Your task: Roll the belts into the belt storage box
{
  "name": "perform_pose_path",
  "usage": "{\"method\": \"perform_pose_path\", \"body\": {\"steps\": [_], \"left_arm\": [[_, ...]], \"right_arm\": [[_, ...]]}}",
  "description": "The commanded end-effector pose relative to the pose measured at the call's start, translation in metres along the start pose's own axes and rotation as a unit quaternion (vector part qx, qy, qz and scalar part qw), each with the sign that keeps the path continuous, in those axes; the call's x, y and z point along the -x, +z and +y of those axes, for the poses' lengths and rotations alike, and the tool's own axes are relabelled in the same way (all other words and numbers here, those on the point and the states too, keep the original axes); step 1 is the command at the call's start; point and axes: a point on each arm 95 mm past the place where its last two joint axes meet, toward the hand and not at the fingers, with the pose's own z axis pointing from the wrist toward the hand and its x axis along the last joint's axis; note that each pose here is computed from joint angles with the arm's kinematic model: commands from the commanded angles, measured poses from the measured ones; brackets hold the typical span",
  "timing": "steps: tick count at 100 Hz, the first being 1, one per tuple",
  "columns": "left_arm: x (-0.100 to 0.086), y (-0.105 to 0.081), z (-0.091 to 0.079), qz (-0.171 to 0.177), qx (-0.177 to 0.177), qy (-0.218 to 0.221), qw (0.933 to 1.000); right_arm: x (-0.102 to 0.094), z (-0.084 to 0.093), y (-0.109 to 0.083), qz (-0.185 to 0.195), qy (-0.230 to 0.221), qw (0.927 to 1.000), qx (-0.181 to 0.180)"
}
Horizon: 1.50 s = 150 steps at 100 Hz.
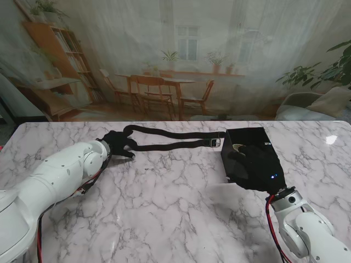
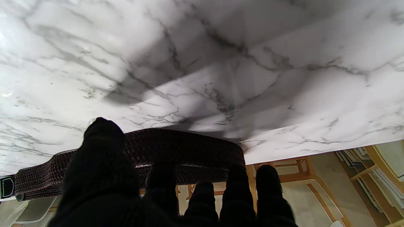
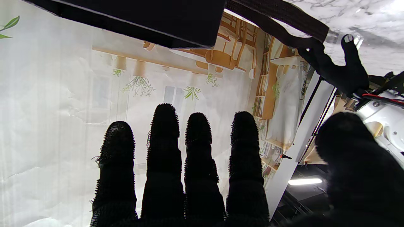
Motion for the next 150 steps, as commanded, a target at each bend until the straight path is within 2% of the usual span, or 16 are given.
{"method": "perform_pose_path", "body": {"steps": [1,27,58,82,99,124,134,150], "left_arm": [[-0.005,0.001,0.001,0.006,0.006,0.000,1.0000],[-0.007,-0.007,0.006,0.017,0.015,0.018,0.9996],[-0.002,-0.032,0.019,0.031,0.046,0.069,0.9961],[-0.005,-0.052,0.029,0.055,0.052,0.090,0.9930],[-0.008,-0.074,0.037,0.081,0.047,0.110,0.9895],[-0.016,-0.116,0.057,0.115,0.040,0.131,0.9839],[-0.022,-0.131,0.061,0.126,0.031,0.134,0.9825],[-0.034,-0.150,0.061,0.147,0.013,0.143,0.9787]], "right_arm": [[0.000,-0.001,-0.002,-0.002,-0.002,1.0000,-0.001],[0.000,0.000,-0.004,-0.006,-0.003,1.0000,0.001],[0.002,0.001,-0.007,-0.012,-0.001,0.9999,0.006],[0.002,0.001,-0.007,-0.012,-0.001,0.9999,0.005],[0.002,0.000,-0.007,-0.011,-0.001,0.9999,0.001],[0.001,-0.002,-0.005,-0.005,0.001,0.9999,-0.009],[-0.003,-0.005,-0.001,0.011,0.002,0.9996,-0.026],[-0.017,-0.008,0.006,0.058,0.003,0.9965,-0.060]]}}
